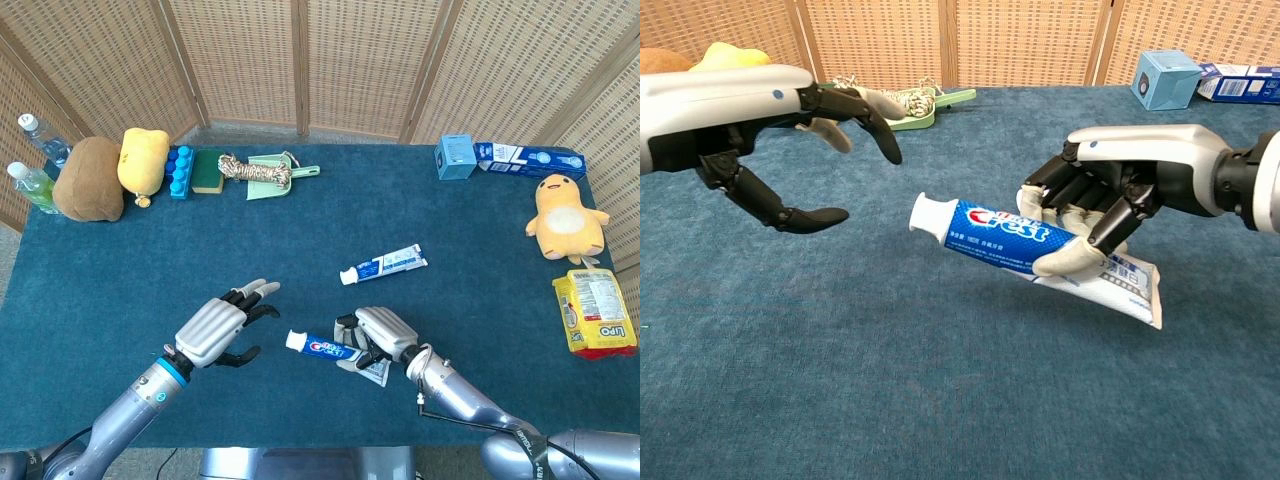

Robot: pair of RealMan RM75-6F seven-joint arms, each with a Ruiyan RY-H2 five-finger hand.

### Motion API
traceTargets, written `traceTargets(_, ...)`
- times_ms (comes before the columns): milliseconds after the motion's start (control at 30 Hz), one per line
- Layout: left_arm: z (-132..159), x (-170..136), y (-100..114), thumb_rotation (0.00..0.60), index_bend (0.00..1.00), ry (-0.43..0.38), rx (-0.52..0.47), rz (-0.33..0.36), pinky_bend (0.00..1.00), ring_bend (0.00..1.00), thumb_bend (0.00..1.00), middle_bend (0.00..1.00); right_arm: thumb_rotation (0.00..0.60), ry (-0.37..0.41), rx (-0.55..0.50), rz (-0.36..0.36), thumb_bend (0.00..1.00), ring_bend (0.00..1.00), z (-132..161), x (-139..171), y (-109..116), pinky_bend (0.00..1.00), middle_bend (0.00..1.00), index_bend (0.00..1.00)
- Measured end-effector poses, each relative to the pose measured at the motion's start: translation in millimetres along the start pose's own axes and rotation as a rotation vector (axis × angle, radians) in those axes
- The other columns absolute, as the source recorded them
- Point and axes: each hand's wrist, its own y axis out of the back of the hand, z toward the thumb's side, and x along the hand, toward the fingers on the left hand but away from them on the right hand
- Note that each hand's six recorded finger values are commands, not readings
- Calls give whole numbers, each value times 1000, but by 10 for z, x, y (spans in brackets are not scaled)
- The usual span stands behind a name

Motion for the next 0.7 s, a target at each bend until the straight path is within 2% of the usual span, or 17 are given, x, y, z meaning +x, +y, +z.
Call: traceTargets(700, 35, 146, -169, 600, 307, 15, -58, -100, 156, 23, 326, 26, 600, 13, 53, -12, 556, 698, 112, -100, -76, 748, 733, 881)
